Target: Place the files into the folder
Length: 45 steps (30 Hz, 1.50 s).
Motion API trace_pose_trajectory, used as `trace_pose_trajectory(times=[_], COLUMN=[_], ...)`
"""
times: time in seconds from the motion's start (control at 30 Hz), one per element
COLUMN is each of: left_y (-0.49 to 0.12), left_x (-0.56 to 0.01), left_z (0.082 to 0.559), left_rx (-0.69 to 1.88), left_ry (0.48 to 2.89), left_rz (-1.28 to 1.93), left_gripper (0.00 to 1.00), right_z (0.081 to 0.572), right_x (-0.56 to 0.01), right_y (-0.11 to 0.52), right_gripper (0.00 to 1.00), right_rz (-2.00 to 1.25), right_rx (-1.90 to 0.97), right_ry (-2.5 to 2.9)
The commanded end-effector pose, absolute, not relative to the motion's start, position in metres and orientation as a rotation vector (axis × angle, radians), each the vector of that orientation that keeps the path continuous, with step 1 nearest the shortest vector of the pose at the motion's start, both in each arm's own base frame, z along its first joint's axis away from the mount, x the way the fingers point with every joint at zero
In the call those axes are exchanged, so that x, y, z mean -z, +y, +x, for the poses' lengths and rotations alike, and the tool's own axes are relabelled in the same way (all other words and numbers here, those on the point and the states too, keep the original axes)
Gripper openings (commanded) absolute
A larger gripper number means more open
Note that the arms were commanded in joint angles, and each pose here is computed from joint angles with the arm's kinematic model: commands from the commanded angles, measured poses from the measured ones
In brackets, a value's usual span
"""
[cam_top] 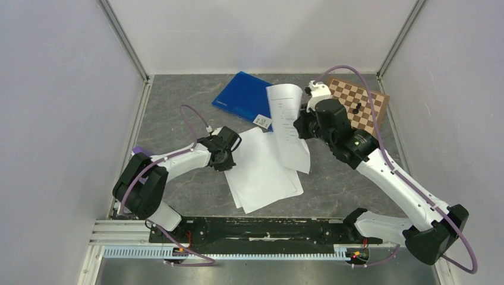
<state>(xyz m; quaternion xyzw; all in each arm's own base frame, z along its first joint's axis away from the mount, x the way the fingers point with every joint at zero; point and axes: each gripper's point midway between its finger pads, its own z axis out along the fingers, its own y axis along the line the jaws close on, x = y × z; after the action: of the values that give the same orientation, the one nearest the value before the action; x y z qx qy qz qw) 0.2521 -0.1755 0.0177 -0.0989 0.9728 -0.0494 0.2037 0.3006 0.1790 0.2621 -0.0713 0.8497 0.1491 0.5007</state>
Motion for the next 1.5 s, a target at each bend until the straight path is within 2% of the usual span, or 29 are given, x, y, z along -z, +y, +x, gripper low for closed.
trace_pose_trajectory(times=[0.0,0.17,0.33,0.43,0.5,0.6,0.7,0.77,0.9,0.97,1.07,1.23,1.3,1.47], left_y=[-0.158,-0.141,-0.117,-0.114,-0.115,-0.116,-0.115,-0.114,-0.115,-0.116,-0.116,-0.109,-0.111,-0.119], left_x=[-0.043,-0.07,-0.077,-0.068,-0.06,-0.048,-0.036,-0.031,-0.029,-0.028,-0.023,-0.012,-0.006,0.003], left_z=[0.26,0.27,0.271,0.266,0.263,0.258,0.253,0.252,0.254,0.256,0.259,0.263,0.266,0.272], left_rx=[0.09,0.085,0.026,0.036,0.047,0.048,0.037,0.02,0.016,0.015,-0.013,-0.089,-0.102,-0.126], left_ry=[2.655,2.589,2.548,2.558,2.577,2.609,2.634,2.646,2.651,2.649,2.657,2.653,2.669,2.698], left_rz=[-0.247,-0.31,-0.418,-0.463,-0.475,-0.48,-0.483,-0.481,-0.483,-0.492,-0.51,-0.537,-0.533,-0.492], left_gripper=[0.03,0.08,0.11,0.12,0.12,0.12,0.12,0.12,0.13,0.13,0.13,0.06,0.03,0.02], right_z=[0.288,0.282,0.294,0.296,0.298,0.298,0.298,0.302,0.307,0.308,0.31,0.318,0.319,0.31], right_x=[-0.277,-0.245,-0.166,-0.119,-0.094,-0.074,-0.073,-0.078,-0.085,-0.083,-0.07,-0.05,-0.043,-0.023], right_y=[0.221,0.255,0.256,0.255,0.249,0.244,0.241,0.231,0.211,0.207,0.207,0.212,0.208,0.209], right_gripper=[0.0,0.0,0.02,0.07,0.16,0.41,0.6,0.65,0.69,0.68,0.56,0.56,0.47,0.31], right_rz=[-0.361,-0.461,-0.474,-0.448,-0.434,-0.437,-0.422,-0.388,-0.337,-0.329,-0.341,-0.353,-0.334,-0.321], right_rx=[-0.528,-0.688,-0.582,-0.547,-0.442,-0.339,-0.307,-0.249,-0.134,-0.112,-0.105,-0.251,-0.264,-0.301], right_ry=[2.058,2.124,2.278,2.35,2.399,2.414,2.397,2.373,2.342,2.337,2.348,2.341,2.348,2.377])
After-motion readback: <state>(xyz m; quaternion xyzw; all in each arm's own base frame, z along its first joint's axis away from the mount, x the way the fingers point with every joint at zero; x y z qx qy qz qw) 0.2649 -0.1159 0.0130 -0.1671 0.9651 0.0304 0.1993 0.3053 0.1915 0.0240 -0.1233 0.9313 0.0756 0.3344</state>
